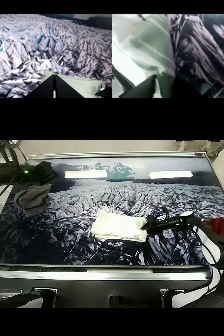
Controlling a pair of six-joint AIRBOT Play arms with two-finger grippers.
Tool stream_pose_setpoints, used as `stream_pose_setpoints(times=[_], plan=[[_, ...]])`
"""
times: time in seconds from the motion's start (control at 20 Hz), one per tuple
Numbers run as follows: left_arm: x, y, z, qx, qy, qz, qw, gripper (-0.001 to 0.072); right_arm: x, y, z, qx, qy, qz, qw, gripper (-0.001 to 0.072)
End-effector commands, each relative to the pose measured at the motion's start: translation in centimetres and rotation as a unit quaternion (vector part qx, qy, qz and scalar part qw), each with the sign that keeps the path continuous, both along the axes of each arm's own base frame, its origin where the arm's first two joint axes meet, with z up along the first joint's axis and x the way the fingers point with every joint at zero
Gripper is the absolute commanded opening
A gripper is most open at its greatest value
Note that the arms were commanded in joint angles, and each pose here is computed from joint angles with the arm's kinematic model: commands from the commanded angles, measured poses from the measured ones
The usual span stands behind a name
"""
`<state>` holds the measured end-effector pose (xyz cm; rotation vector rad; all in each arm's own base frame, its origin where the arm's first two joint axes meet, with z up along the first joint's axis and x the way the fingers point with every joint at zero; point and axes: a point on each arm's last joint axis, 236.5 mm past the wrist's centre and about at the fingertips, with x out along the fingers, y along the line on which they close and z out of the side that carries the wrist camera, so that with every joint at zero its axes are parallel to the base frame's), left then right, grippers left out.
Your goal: Fold the clothes and pants, and hang the long-sleeved shirts on hangers.
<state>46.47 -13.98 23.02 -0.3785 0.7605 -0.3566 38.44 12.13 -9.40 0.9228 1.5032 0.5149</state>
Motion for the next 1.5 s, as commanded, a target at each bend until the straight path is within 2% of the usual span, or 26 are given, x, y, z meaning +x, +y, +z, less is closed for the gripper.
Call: stream_pose_setpoints(times=[0.0,0.15,0.25,0.5,0.6,0.75,0.95,1.1,1.25,1.45], plan=[[-0.2,-0.6,0.0,-0.001,0.000,-0.006,1.000,0.0020,0.4,0.9,-0.5,0.005,-0.003,-0.005,1.000,0.0039],[-0.3,-0.8,0.1,-0.001,-0.001,-0.009,1.000,0.0020,2.8,-0.3,4.4,0.022,-0.062,-0.012,0.998,0.0035],[-0.2,-0.8,0.0,0.003,-0.003,-0.011,1.000,0.0020,4.9,-3.4,10.3,0.008,-0.123,-0.024,0.992,0.0036],[-0.2,-0.8,0.0,0.010,-0.007,-0.016,1.000,0.0020,6.8,-18.4,22.7,-0.133,-0.191,-0.158,0.960,0.0036],[-0.2,-0.8,0.0,0.010,-0.007,-0.016,1.000,0.0020,5.5,-24.5,26.4,-0.175,-0.198,-0.214,0.940,0.0036],[-0.3,-0.8,0.1,0.011,-0.008,-0.018,1.000,0.0020,2.6,-32.8,30.4,-0.205,-0.204,-0.322,0.901,0.0036],[-0.4,-1.1,0.1,0.020,-0.015,-0.029,0.999,0.0020,-4.3,-41.2,31.2,-0.201,-0.148,-0.451,0.857,0.0036],[-0.7,-1.9,0.2,0.028,-0.021,-0.045,0.998,0.0020,-9.4,-43.6,30.7,-0.185,-0.102,-0.492,0.844,0.0036],[-1.0,-2.7,0.2,0.034,-0.026,-0.059,0.997,0.0021,-13.3,-45.5,30.5,-0.168,-0.057,-0.550,0.816,0.0036],[-1.4,-3.6,0.2,0.036,-0.028,-0.071,0.996,0.0021,-18.0,-46.6,26.3,-0.234,0.057,-0.557,0.795,0.0037]])
